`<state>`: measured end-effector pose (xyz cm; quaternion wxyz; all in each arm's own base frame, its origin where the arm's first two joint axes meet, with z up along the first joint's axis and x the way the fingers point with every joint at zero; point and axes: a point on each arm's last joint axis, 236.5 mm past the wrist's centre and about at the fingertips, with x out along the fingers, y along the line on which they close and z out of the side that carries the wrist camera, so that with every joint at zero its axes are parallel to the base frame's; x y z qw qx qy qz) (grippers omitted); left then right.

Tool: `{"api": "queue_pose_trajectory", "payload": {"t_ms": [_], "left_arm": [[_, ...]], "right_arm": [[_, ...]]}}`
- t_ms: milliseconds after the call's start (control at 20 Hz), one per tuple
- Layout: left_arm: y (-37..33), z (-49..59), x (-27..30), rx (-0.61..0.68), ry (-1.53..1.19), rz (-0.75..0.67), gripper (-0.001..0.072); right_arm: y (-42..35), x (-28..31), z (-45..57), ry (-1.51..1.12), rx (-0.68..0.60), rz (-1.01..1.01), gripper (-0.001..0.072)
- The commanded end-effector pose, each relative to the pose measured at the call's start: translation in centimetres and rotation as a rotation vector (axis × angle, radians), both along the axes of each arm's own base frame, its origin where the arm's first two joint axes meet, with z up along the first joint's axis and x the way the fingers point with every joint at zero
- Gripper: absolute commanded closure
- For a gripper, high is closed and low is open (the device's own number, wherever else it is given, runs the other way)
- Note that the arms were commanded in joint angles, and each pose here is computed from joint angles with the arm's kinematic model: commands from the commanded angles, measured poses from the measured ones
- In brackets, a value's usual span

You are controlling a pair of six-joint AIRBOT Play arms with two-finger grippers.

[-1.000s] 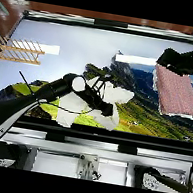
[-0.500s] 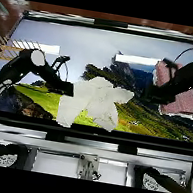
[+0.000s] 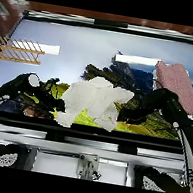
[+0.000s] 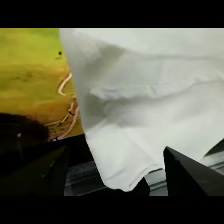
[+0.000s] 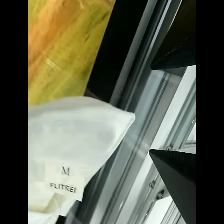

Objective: Fold the shirts.

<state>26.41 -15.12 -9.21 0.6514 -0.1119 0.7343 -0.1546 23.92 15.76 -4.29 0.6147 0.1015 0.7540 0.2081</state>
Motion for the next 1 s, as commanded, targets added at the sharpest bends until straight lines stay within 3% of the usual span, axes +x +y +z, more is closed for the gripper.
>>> {"api": "queue_pose_trajectory", "payload": {"t_ms": [0, 100, 150, 200, 300, 500, 550, 750, 950], "left_arm": [[-0.7, -1.6, 0.8, -0.032, -0.020, 0.047, 0.0006], [-2.0, -1.7, 1.2, -0.091, -0.019, 0.054, 0.0205], [-2.5, -1.7, 1.3, -0.113, -0.021, 0.058, 0.0413], [-2.8, -1.6, 1.5, -0.126, -0.026, 0.062, 0.0549], [-3.2, -1.1, 1.6, -0.152, -0.047, 0.032, 0.0674], [-3.5, 0.4, 2.9, -0.167, -0.115, -0.001, 0.0674], [-3.6, 1.2, 3.6, -0.173, -0.142, -0.003, 0.0674], [-4.2, 6.6, 8.0, -0.206, -0.313, -0.017, 0.0674], [-4.6, 18.2, 13.1, -0.254, -0.597, -0.087, 0.0674]], "right_arm": [[2.3, -1.6, -1.8, 0.030, 0.004, 0.065, 0.0084], [3.0, -2.3, -2.9, 0.065, -0.007, 0.092, 0.0084], [3.2, -2.5, -3.4, 0.074, -0.012, 0.101, 0.0084], [3.2, -2.3, -3.8, 0.075, -0.013, 0.095, 0.0083], [3.5, -1.4, -4.4, 0.047, -0.012, 0.075, 0.0084], [4.9, -0.3, -4.6, 0.015, 0.042, 0.043, 0.0086], [5.3, -0.5, -4.6, 0.022, 0.063, 0.058, 0.0157], [7.1, -2.7, -4.3, 0.028, 0.087, 0.210, 0.0654], [5.7, 0.8, 2.5, -0.128, 0.056, 0.295, 0.0653]]}}
